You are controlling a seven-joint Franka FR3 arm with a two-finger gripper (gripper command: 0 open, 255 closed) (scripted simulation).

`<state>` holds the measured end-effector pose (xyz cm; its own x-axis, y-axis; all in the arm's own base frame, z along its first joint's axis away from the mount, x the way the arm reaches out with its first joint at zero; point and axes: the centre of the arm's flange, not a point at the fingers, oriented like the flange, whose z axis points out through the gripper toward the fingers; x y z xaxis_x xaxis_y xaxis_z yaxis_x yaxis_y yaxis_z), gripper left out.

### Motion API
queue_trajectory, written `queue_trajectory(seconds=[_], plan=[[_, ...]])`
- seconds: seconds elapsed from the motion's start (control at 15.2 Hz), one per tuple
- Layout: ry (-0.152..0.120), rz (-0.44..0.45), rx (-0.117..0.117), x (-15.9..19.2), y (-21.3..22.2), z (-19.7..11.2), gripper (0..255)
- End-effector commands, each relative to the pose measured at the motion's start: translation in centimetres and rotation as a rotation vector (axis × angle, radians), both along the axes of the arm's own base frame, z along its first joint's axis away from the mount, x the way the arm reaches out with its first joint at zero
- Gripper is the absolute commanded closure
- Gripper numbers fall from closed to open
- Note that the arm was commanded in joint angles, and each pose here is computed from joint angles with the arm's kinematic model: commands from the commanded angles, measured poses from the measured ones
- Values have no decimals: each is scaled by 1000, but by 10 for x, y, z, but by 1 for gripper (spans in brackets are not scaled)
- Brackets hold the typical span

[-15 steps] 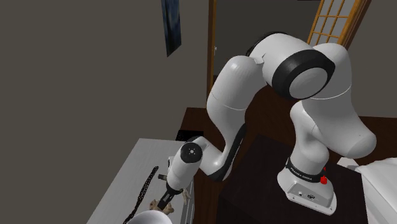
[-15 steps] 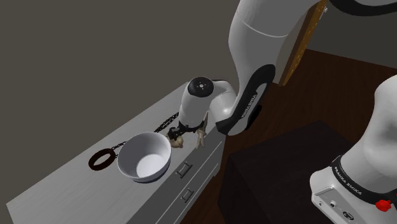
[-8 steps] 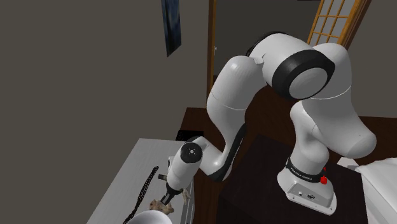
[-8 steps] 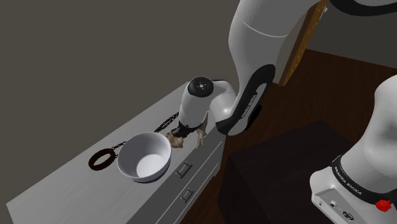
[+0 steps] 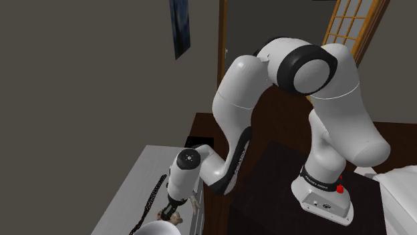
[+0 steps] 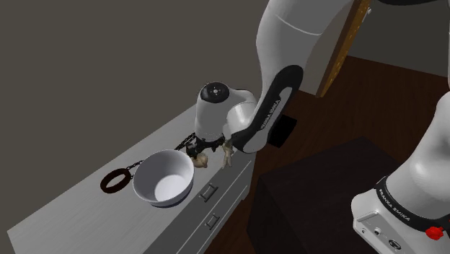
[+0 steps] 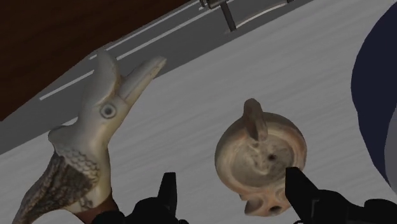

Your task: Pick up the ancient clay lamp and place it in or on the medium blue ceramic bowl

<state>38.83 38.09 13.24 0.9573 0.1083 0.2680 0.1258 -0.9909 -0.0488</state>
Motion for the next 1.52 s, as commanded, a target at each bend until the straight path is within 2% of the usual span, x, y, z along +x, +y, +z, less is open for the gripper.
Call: queue_trajectory(seconds=[0.0, 0.07, 0.59, 1.06, 1.12, 1.45], plan=[[124, 6, -48, 25, 26, 13, 0], [167, 6, -63, 35, 37, 15, 0], [167, 6, -63, 39, 37, -25, 0], [167, 6, -63, 39, 37, -25, 0], [167, 6, -63, 39, 37, -25, 255], [167, 6, -63, 39, 39, -23, 255]])
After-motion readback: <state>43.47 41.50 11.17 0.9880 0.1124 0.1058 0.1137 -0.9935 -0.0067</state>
